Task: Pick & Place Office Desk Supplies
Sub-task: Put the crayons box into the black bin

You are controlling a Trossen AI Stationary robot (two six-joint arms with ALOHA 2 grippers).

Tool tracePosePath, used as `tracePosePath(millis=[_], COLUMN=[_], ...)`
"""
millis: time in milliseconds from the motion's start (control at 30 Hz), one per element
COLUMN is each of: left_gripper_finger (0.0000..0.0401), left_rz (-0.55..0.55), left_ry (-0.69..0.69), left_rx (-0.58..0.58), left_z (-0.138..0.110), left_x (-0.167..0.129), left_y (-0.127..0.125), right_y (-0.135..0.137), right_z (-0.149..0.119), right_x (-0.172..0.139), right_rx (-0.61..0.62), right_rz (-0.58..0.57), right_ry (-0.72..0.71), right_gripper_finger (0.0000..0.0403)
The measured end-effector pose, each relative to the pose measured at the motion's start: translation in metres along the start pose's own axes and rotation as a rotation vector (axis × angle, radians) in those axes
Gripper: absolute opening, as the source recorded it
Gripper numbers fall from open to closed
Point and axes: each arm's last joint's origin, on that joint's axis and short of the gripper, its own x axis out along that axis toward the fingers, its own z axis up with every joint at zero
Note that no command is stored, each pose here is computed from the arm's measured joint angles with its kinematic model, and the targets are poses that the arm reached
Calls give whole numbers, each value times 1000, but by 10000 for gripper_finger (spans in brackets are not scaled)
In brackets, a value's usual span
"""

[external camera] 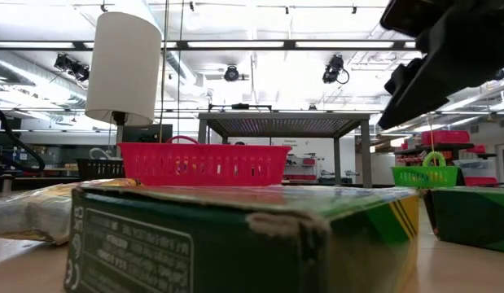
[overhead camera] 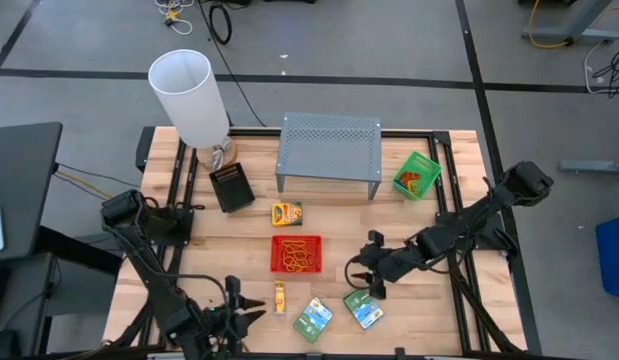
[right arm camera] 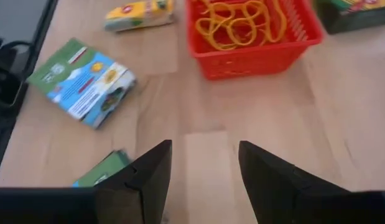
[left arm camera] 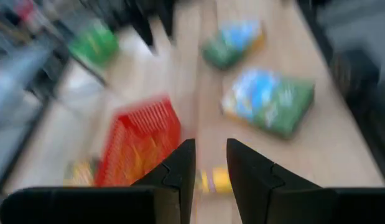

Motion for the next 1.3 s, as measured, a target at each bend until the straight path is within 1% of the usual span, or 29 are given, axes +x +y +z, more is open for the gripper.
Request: tracePosePath(millis=[100, 167, 200, 267, 367, 467, 533, 600, 667, 733, 833, 900, 1000, 1133, 1200, 1300], left_gripper_finger=[99, 99, 99, 98, 96, 94, 94, 94, 94, 93, 93, 93, 93, 93, 93, 93], left_rz=[31, -9, -57, -198, -448, -626, -733, -830, -907, -958, -980, -954, -883, -773, -752, -764], left_ry=[-121, -165, -185, -238, -382, -525, -608, -663, -689, -697, -694, -668, -640, -603, -606, -638], left_rx=[-6, -5, -8, 10, 36, 55, 74, 84, 88, 91, 82, 73, 50, 17, 5, -8], left_z=[15, 24, 29, 41, 61, 76, 83, 89, 94, 97, 99, 97, 91, 84, 83, 81], left_x=[-12, -17, -19, -22, -29, -31, -29, -22, -11, 2, 27, 47, 78, 111, 121, 132], left_y=[0, -2, -5, -11, -17, -16, -14, -10, -3, 4, 12, 13, 12, 16, 19, 24], right_y=[4, 5, 5, 5, 5, 6, 7, 9, 12, 13, 14, 16, 20, 25, 28, 31], right_z=[0, 1, 1, 1, 2, 1, 1, 1, 1, 1, 0, -1, -3, -7, -8, -11], right_x=[-1, -1, -1, -1, -1, -1, -2, -3, -3, -4, -4, -5, -7, -9, -10, -12], right_rx=[-38, -46, -49, -62, -74, -86, -98, -117, -128, -131, -135, -140, -152, -168, -176, -187], right_rz=[17, 24, 23, 23, 23, 27, 32, 41, 53, 57, 60, 48, 42, 55, 63, 71], right_ry=[-9, -21, -24, -29, -33, -34, -38, -45, -54, -56, -56, -63, -71, -71, -71, -72], right_gripper_finger=[194, 194, 194, 194, 194, 194, 194, 194, 194, 194, 194, 194, 194, 194, 194, 194])
